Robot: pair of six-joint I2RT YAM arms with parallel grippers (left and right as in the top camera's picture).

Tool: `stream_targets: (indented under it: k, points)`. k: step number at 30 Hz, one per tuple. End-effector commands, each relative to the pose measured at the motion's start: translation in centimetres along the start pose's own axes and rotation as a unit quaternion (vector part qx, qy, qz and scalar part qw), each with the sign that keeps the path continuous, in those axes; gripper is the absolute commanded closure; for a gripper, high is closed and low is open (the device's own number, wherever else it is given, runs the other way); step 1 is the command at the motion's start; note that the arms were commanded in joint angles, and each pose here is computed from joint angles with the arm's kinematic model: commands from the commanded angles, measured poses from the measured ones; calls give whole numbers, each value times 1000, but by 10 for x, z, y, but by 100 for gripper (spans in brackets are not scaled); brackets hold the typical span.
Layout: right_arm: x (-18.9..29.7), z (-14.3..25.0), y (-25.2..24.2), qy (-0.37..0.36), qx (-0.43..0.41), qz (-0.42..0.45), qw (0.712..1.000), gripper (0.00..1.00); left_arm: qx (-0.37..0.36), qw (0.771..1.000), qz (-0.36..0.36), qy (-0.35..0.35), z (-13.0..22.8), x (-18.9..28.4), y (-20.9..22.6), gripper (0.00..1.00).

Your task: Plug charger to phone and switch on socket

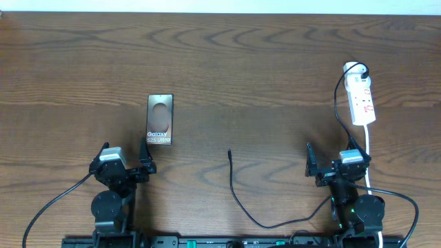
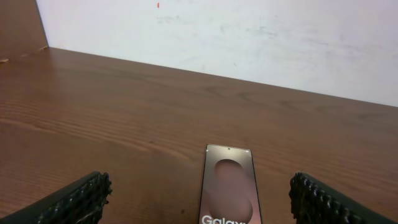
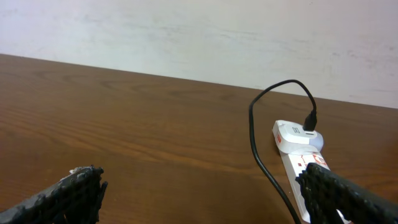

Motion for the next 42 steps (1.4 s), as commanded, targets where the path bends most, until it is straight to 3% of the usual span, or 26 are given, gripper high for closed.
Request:
stream_targets:
  k: [1, 22, 31, 42]
  points:
    - [0, 0, 0, 0, 7, 3, 1000, 1, -8, 999, -9, 30, 14, -1, 1, 6]
    - [0, 0, 0, 0, 7, 3, 1000, 1, -8, 1000, -10, 18, 8, 0, 1, 6]
    - [0, 0, 0, 0, 7, 3, 1000, 1, -14, 1000, -11, 12, -36, 6, 4, 6]
    - [0, 0, 0, 0, 7, 3, 1000, 1, -20, 991, 0, 134, -122, -36, 8, 6]
Point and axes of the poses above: each gripper's point midway between its finger pads, its own x axis back along the fingers, its own y axis along the line the jaws close on, z = x × y, the point moved 8 cm from there along x, back along the fingers, and after that the axes turned 12 degrees about -x, right-handed, at the moved point
